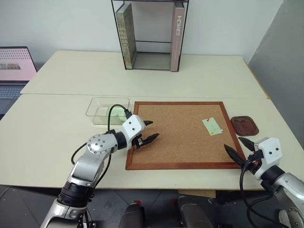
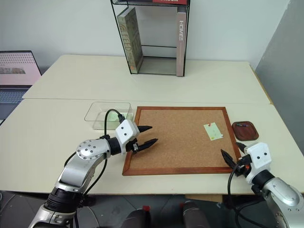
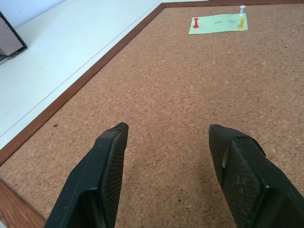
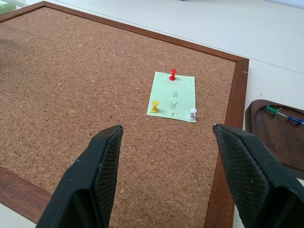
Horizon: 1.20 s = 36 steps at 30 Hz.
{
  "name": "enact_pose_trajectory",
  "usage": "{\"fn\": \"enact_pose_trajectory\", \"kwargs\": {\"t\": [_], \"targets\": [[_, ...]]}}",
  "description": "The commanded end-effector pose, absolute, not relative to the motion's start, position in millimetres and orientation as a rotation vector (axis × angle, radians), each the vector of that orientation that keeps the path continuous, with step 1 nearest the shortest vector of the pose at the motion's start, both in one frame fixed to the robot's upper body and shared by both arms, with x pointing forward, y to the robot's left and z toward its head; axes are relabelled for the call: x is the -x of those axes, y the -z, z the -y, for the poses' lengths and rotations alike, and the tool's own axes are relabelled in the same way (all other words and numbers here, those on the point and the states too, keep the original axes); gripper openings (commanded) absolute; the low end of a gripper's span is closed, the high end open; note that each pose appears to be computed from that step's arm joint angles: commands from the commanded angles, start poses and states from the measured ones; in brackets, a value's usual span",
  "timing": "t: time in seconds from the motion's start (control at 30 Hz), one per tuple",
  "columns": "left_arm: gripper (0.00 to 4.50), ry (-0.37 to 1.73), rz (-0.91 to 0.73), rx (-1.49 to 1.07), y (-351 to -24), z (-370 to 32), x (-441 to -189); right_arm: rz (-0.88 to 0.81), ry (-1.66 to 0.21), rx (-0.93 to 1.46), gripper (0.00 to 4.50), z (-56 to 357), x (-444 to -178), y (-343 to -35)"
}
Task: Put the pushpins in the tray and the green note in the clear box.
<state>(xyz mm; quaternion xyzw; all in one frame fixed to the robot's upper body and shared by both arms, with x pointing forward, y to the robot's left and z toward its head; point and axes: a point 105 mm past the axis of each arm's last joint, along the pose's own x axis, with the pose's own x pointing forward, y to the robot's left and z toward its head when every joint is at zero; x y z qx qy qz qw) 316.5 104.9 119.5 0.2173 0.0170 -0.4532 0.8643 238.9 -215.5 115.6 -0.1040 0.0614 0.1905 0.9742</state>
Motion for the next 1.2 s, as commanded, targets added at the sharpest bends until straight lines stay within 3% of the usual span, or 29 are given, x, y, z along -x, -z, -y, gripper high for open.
{"fn": "enact_pose_trajectory", "kwargs": {"t": [0.03, 0.63, 0.93, 1.07, 1.2], "targets": [[2.87, 0.979, 0.020, -0.456, -129.6, -98.0, -314.4, -0.073, -0.386, 0.239, 3.19, 213.8, -238.6, -130.8], [2.87, 0.940, -0.022, -0.369, -128.2, -86.7, -315.9, -0.078, -0.393, 0.245, 3.19, 212.1, -236.2, -129.9], [2.87, 0.907, -0.005, -0.304, -138.5, -54.7, -333.1, -0.070, -0.394, 0.239, 3.19, 206.3, -235.7, -131.4], [2.87, 1.011, 0.043, -0.294, -144.8, -32.0, -328.8, -0.061, -0.394, 0.231, 3.19, 201.9, -235.4, -132.8], [2.15, 1.112, 0.037, -0.270, -145.5, -16.6, -324.0, -0.052, -0.392, 0.222, 3.19, 198.9, -237.2, -134.6]]}}
